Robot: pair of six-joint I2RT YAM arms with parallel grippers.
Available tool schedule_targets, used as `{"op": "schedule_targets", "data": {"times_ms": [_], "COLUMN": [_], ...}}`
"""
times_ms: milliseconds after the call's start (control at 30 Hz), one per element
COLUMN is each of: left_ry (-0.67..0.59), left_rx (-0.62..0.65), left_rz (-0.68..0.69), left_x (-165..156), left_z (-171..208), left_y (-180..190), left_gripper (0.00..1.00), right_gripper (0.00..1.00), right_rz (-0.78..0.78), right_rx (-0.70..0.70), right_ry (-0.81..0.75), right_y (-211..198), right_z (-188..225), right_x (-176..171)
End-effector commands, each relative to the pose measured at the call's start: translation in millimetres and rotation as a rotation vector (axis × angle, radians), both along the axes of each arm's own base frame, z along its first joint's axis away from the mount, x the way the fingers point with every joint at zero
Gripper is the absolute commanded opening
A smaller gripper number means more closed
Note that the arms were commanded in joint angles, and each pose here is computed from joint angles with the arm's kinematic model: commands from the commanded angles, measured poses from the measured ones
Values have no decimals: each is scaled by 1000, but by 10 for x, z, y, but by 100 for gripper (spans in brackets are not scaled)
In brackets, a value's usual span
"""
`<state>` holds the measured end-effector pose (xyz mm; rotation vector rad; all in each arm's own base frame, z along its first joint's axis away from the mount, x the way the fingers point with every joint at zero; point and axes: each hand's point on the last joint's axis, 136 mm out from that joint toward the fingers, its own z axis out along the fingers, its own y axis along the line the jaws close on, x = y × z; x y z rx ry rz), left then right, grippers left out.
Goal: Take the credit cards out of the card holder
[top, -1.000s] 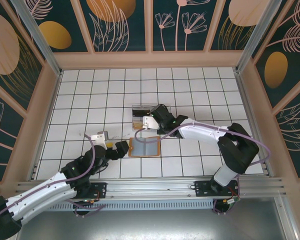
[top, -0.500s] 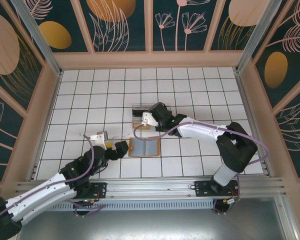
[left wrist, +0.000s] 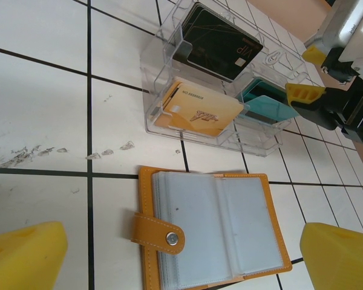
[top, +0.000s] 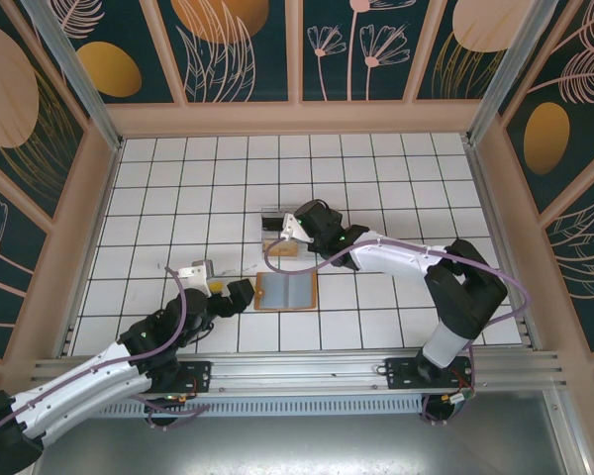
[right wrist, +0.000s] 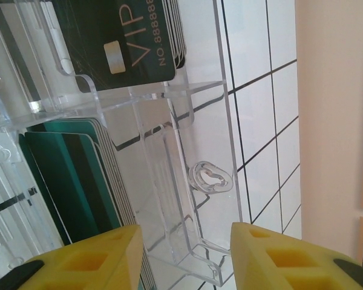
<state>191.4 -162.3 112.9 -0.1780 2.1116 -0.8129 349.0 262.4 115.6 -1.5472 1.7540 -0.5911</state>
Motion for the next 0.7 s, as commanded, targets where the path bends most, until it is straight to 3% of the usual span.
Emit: {"op": "schedule_targets", "data": {"times_ms": [0,167,400,667], "left_ry": [-3,-5,2,7], "left_rx": [25,22,21,15], "left_rz": [0,0,-4,-6], "left_x": [-1,1,-1,-9], "left_z": [-63,-71,-93,-98], "left_y": [30,26,12,7], "left_gripper": [99,99,99,99], "right_gripper": [43,52,56,57], "right_rz": [-27,23,19,-48], "right_rx": [68,201,186,143], "right_ry": [-27,73,142,118], "right_y": [22,85,45,56], "right_z": [183,270,-7,-122], "right_x": [58,-154,-272,-90]}}
